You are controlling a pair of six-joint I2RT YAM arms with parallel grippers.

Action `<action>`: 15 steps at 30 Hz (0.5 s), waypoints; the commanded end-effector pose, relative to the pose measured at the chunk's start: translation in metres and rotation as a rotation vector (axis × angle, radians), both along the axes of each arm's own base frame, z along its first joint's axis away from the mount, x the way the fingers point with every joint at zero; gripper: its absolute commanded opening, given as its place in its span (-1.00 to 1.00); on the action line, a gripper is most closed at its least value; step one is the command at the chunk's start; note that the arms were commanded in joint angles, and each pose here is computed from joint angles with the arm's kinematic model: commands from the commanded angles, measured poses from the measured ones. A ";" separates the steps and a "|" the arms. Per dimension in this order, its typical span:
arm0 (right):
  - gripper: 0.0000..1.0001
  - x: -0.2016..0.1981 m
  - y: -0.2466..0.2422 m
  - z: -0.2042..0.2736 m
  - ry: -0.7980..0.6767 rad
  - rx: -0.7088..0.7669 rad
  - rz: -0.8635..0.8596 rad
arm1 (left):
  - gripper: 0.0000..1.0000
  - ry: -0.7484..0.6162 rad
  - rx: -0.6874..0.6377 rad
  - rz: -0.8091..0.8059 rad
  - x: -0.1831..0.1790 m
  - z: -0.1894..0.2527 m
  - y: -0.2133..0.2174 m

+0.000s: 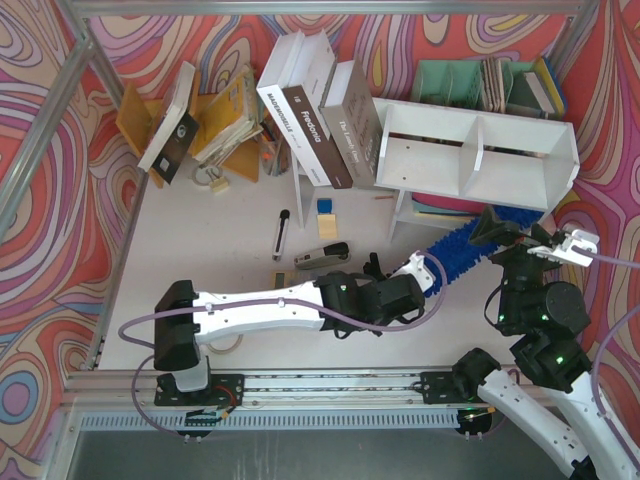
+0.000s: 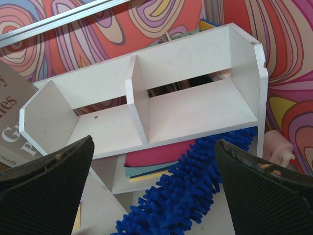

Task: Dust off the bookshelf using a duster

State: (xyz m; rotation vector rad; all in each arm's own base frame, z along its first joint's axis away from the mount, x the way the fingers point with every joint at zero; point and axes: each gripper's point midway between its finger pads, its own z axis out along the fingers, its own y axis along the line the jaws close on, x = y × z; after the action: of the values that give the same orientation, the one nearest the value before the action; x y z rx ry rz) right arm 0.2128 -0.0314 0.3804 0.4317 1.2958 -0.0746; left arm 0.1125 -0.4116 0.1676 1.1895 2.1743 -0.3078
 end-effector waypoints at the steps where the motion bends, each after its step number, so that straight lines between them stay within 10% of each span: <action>1: 0.97 -0.004 -0.006 0.005 -0.025 0.006 -0.025 | -1.00 0.014 -0.009 -0.017 -0.002 -0.011 -0.014; 8: 0.98 -0.003 -0.006 0.005 -0.024 0.004 -0.026 | -1.00 0.076 0.085 -0.023 -0.011 -0.046 -0.012; 15: 0.97 -0.003 -0.006 0.004 -0.022 0.005 -0.028 | -1.00 -0.014 -0.043 0.000 0.003 0.008 -0.015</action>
State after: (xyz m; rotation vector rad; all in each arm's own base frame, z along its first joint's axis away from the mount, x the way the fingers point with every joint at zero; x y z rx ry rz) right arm 0.2127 -0.0315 0.3806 0.4322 1.2949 -0.0746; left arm 0.1060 -0.4154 0.1175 1.2655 2.2658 -0.2240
